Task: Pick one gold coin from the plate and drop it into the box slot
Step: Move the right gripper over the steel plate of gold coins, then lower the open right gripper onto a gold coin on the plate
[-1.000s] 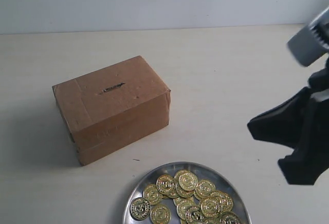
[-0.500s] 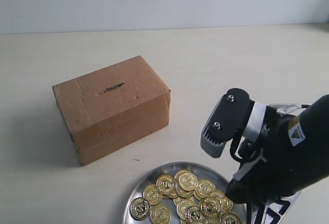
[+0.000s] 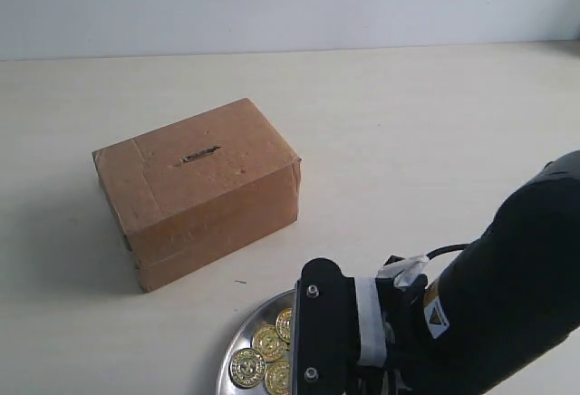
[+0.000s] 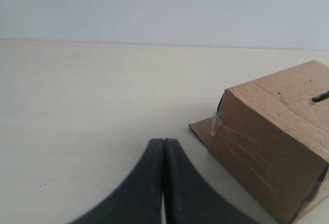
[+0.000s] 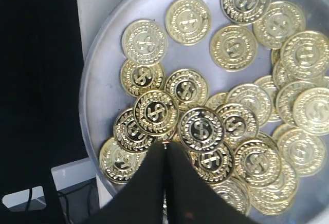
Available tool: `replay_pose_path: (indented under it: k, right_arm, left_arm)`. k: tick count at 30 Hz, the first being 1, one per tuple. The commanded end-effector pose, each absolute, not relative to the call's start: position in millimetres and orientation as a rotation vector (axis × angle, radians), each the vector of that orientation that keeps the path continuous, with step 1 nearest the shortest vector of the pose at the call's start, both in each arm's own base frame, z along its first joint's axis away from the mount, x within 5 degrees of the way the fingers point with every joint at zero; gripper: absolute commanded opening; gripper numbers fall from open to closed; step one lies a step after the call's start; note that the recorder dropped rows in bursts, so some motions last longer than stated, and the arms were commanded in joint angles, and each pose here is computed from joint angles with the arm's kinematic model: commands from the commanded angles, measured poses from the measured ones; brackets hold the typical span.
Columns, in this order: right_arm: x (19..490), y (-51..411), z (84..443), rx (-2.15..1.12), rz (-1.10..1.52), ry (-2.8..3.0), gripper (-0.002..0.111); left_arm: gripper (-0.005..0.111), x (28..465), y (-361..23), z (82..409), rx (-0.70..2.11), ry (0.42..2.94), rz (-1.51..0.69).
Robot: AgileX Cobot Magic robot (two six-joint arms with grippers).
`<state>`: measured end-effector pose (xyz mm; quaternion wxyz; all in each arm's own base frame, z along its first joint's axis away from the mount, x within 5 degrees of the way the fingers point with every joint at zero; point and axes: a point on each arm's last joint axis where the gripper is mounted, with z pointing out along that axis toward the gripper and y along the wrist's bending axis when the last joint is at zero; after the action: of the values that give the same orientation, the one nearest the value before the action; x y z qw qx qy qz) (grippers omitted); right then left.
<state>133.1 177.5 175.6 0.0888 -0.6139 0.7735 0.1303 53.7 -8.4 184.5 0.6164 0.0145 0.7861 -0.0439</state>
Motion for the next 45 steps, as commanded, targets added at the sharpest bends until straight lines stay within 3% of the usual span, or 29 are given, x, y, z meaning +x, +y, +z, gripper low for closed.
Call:
replay_pose_path:
  k: [1,6,13,45]
  right_arm:
    - [135.3,183.6,166.5,-1.814,0.418,2.343,0.006]
    - [133.3,190.8,162.8,-1.771,0.469,2.360,0.024]
    - [123.7,197.1,162.3,-2.091,0.430,2.049,0.044]
    - [126.2,208.5,145.6,-2.050,0.389,2.070,0.045]
  left_arm:
    - [0.000,53.7,-8.2,184.5,0.035,1.802,-0.098]
    - [0.000,53.7,-8.2,184.5,0.035,1.802,-0.098]
    - [0.000,53.7,-8.2,184.5,0.035,1.802,-0.098]
    - [0.000,53.7,-8.2,184.5,0.035,1.802,-0.098]
